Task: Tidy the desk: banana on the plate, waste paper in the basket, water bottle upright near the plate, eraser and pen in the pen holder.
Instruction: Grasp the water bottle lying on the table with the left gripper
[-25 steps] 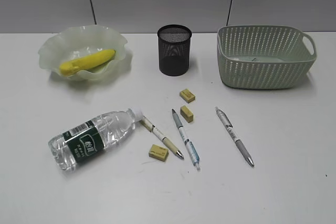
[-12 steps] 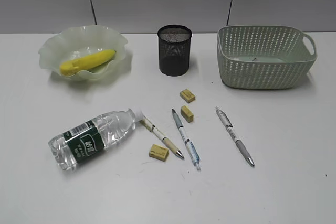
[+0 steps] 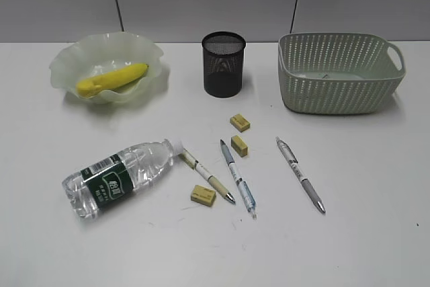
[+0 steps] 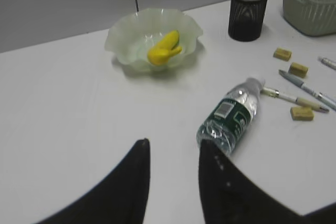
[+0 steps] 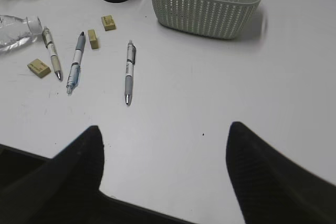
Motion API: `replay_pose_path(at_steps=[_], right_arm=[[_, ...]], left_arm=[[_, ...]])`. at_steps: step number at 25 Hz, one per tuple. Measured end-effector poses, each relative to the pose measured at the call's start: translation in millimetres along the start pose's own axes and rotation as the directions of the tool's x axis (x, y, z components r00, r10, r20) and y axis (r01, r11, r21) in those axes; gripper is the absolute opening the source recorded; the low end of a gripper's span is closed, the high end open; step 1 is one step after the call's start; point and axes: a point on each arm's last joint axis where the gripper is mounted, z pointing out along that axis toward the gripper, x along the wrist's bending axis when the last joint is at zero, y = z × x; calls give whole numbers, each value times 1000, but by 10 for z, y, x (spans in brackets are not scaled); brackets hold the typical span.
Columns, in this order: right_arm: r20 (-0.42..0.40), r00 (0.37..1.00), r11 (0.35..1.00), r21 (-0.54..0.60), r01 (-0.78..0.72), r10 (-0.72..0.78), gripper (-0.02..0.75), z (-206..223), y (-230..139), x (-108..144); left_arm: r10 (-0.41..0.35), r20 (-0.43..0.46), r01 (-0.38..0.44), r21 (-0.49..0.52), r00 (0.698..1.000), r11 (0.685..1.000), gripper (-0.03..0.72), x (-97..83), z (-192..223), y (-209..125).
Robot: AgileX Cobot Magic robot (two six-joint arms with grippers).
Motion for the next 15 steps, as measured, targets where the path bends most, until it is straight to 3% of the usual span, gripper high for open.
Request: replay_pose_path(at_steps=[4,10,15], right_arm=[[0,1000,1000,0,0,0,569,0,0,0],[-1,1000,1000,0,-2,2,569,0,0,1],[-1,1000,1000,-1,-2,2,569,0,1,1]], left_arm=[[8,5,-8,6,1000,1000,245,-10,237,300],[29,81,-43,182,996,982,251,-101,982,629],[-11,234,-82,380,972,921,342,-270,1724,741]])
